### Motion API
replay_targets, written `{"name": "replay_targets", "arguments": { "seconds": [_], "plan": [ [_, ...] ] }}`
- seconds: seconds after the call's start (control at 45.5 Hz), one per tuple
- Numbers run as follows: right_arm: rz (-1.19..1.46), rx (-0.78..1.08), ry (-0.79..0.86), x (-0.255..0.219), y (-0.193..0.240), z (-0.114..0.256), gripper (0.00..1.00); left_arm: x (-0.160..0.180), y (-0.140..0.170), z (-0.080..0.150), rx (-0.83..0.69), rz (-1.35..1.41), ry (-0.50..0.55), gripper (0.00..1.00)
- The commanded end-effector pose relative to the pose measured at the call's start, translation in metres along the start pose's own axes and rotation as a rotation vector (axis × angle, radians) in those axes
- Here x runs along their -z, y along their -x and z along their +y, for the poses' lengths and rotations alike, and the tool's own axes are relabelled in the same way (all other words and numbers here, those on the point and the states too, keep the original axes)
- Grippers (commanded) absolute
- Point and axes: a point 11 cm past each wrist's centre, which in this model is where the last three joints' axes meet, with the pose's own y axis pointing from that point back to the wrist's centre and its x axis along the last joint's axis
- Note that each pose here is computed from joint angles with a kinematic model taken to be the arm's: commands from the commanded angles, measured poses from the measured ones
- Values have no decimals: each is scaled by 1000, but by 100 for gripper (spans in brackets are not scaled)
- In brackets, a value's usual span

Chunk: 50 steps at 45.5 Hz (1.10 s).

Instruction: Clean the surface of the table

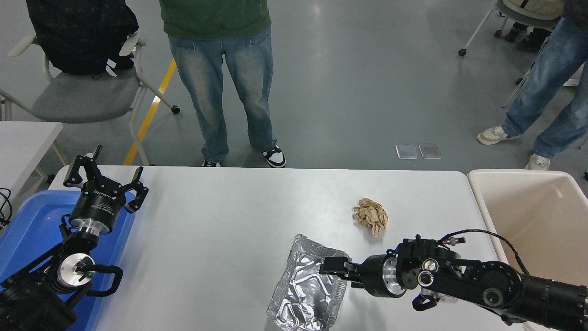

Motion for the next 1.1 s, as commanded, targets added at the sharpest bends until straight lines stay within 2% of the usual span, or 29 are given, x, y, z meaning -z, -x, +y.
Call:
{"name": "replay_targets", "arguments": {
  "seconds": [0.0, 0.066, 0.154, 0.484, 0.571, 0.681, 0.791, 1.011, 1.055, 1.077],
  "plan": [
    [26, -5, 13, -5, 2, -3, 87, 0, 0, 0, 0, 0, 1, 99],
    [27, -5, 13, -4, 2, -3, 86, 0, 0, 0, 2, 1, 1, 99],
    [29, -4, 15, -5, 2, -3, 79, 0, 0, 0, -1, 0, 0, 99],
    [55, -10, 33, -11, 4, -6, 78, 0, 0, 0, 1, 0, -1, 99],
    [67, -10, 37, -12, 4, -6, 70, 0, 0, 0, -1, 0, 0, 99],
    [105, -4, 48, -16, 8, -7, 67, 0, 0, 0, 0, 0, 1, 99],
    [136, -3, 56, -15, 6, -7, 58, 0, 0, 0, 2, 1, 1, 99],
    [150, -4, 64, -13, 4, -6, 58, 0, 0, 0, 0, 1, 0, 99],
    [150, -4, 65, -14, 5, -6, 53, 0, 0, 0, -1, 0, 0, 99],
    [150, -2, 63, -14, 6, -6, 48, 0, 0, 0, 0, 0, 1, 99]
  ]
}}
